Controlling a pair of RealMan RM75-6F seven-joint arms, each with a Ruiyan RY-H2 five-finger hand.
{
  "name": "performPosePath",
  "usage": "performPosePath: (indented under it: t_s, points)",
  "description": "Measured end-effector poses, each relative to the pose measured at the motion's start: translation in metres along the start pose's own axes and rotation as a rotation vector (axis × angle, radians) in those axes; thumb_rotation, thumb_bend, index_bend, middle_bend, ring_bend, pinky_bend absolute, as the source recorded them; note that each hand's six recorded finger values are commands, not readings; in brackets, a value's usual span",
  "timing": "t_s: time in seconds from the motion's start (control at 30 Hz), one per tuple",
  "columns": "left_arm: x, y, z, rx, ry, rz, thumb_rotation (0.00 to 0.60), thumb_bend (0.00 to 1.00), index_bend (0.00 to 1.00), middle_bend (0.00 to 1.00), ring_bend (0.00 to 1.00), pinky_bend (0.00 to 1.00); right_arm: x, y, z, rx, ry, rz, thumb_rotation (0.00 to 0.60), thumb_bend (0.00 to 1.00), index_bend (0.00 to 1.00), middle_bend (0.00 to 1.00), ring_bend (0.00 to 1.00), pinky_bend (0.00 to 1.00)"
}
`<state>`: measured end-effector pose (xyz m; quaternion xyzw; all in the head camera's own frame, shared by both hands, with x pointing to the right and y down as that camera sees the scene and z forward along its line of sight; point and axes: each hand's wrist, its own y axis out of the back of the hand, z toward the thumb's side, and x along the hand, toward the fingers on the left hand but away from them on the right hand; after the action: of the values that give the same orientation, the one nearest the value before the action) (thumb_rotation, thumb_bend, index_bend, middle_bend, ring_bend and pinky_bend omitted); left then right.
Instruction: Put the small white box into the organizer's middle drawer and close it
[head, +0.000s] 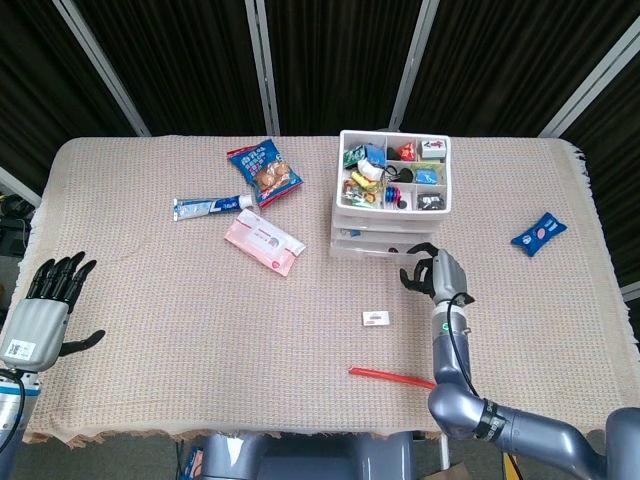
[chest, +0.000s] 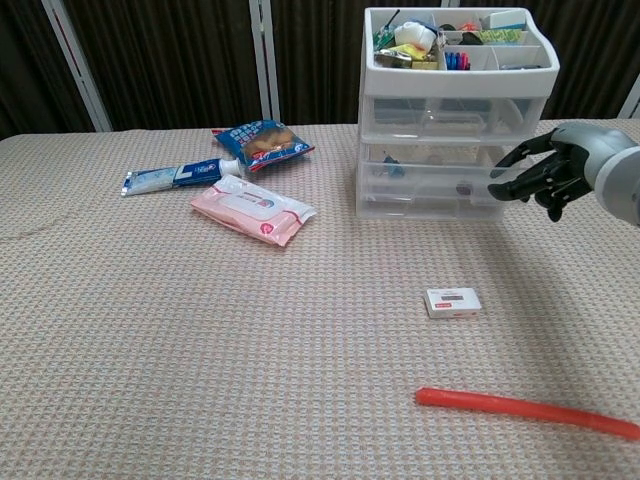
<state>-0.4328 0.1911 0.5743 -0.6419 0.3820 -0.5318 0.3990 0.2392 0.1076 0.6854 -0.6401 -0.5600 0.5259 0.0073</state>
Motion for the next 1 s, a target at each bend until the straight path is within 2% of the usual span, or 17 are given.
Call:
performPosePath:
  t_s: [0.47, 0.73, 1.0]
  points:
    - [0.000, 0.000, 0.000, 0.006, 0.000, 0.005, 0.600, 0.01, 0.02, 0.00, 0.00, 0.00, 0.021, 0.003, -0.016, 0.004, 0.009, 0.027, 0.600, 0.28, 0.41, 0.76, 0.79, 0.73]
    - [-0.001, 0.000, 0.000, 0.011, 0.003, 0.009, 0.600, 0.01, 0.02, 0.00, 0.00, 0.00, 0.032, 0.001, -0.015, -0.003, 0.041, 0.048, 0.600, 0.27, 0.22, 0.76, 0.79, 0.73]
    - [0.000, 0.000, 0.000, 0.011, 0.002, 0.010, 0.600, 0.01, 0.02, 0.00, 0.00, 0.00, 0.045, 0.010, -0.003, -0.001, 0.104, 0.054, 0.600, 0.24, 0.20, 0.76, 0.80, 0.73]
